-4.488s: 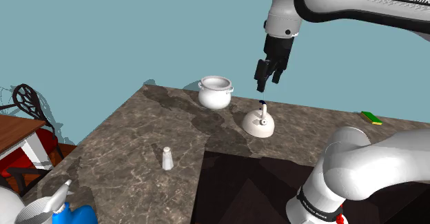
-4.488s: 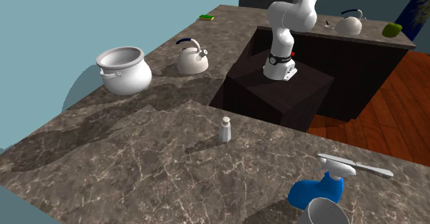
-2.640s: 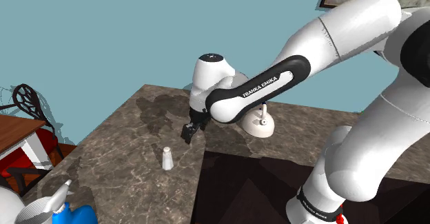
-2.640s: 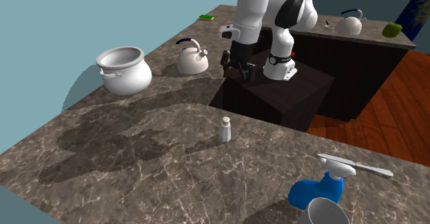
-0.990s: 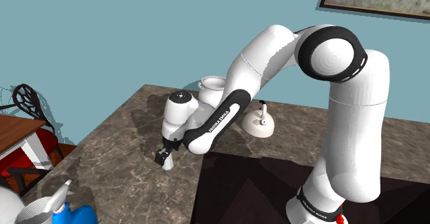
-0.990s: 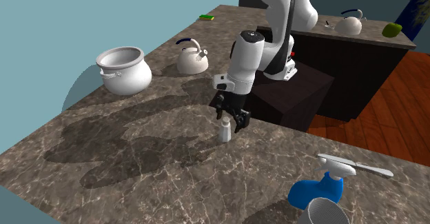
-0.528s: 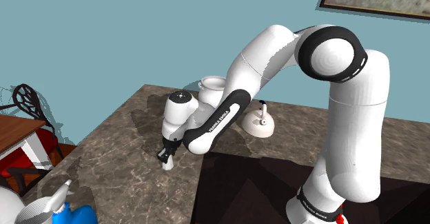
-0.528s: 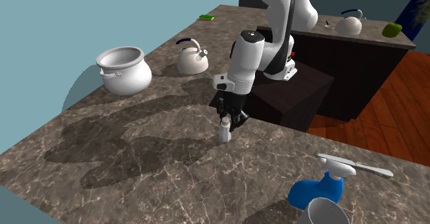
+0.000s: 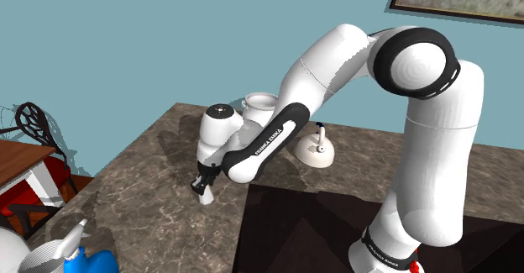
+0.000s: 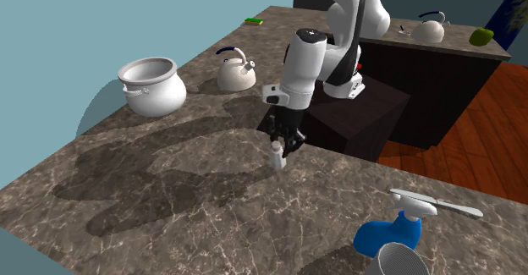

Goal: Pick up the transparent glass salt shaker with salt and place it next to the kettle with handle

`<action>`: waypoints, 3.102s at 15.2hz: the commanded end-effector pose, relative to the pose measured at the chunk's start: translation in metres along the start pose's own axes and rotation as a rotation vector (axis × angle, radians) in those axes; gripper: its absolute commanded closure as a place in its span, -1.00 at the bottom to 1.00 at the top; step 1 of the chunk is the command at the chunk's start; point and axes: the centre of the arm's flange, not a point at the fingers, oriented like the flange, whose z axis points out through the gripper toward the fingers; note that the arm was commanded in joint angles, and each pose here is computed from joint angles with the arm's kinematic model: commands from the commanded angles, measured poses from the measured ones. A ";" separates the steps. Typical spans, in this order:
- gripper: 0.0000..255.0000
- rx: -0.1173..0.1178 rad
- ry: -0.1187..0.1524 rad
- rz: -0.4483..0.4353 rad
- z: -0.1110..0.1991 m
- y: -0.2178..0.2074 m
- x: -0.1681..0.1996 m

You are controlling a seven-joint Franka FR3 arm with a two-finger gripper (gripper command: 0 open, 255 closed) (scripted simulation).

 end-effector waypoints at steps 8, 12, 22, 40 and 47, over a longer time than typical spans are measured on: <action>1.00 0.000 0.000 0.000 -0.046 0.002 0.011; 1.00 0.000 0.000 0.000 -0.067 0.002 0.015; 1.00 0.000 0.000 0.000 -0.119 0.004 0.027; 1.00 0.000 0.000 0.000 -0.212 0.006 0.047; 1.00 0.000 0.000 0.000 -0.232 0.046 0.015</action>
